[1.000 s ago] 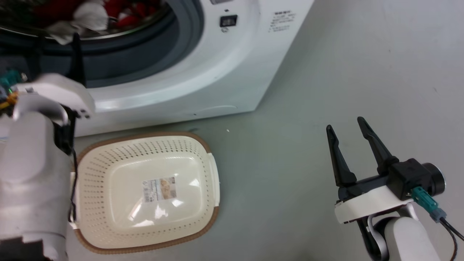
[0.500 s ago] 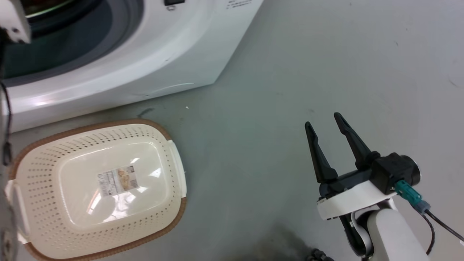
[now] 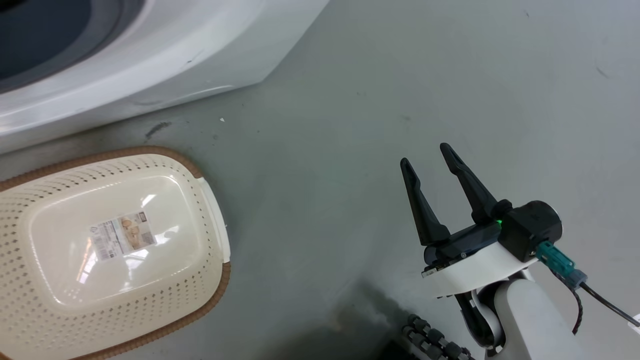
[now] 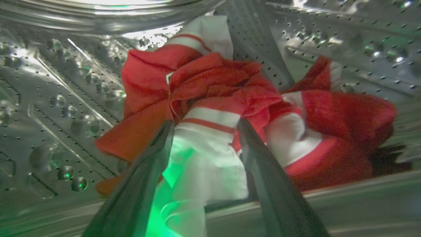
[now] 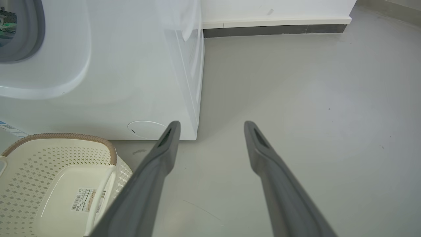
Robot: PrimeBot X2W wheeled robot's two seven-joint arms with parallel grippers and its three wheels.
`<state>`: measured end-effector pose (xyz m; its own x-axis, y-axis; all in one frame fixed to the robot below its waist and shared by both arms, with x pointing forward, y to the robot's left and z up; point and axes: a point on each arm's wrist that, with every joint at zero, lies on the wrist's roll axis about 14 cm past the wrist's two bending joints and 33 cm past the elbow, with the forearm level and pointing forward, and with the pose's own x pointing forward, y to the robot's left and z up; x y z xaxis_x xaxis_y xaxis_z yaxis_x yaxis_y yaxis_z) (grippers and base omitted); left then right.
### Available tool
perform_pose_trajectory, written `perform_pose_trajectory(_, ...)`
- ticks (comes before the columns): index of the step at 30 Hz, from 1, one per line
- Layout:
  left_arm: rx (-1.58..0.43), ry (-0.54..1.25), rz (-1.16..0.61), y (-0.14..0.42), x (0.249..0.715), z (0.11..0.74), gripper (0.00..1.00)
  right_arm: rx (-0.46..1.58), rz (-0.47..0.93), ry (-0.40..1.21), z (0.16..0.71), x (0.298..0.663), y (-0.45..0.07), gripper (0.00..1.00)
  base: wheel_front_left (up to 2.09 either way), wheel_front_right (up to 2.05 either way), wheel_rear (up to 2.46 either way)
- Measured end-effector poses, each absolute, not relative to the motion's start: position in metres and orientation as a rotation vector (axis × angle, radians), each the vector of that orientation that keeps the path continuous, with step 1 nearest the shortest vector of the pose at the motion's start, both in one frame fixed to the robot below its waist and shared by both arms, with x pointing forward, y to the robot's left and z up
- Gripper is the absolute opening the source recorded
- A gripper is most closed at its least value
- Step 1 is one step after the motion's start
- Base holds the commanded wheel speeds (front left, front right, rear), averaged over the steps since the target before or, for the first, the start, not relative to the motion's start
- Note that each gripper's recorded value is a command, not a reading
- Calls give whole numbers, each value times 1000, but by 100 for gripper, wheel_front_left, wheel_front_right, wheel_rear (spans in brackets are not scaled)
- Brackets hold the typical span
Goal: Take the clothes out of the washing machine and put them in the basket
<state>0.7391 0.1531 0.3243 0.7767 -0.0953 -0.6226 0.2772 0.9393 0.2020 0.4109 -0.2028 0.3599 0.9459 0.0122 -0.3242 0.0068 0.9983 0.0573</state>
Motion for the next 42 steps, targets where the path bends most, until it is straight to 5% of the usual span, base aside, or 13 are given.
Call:
perform_pose_trajectory(5,319,771,-201,156,736,297,100,66,-6,363,350,407,-204,100,0,0,0)
perform_pose_trajectory(6,315,794,-194,158,736,294,58,67,-9,366,348,407,-205,100,0,0,0)
perform_pose_trajectory(8,311,805,-191,159,737,293,0,69,-11,371,347,407,-205,100,0,0,0)
perform_pose_trajectory(23,194,389,-167,139,751,367,0,65,-21,318,365,413,-211,100,0,0,0)
perform_pose_trajectory(42,15,69,-144,146,651,475,0,47,-63,197,423,378,-222,100,0,0,0)
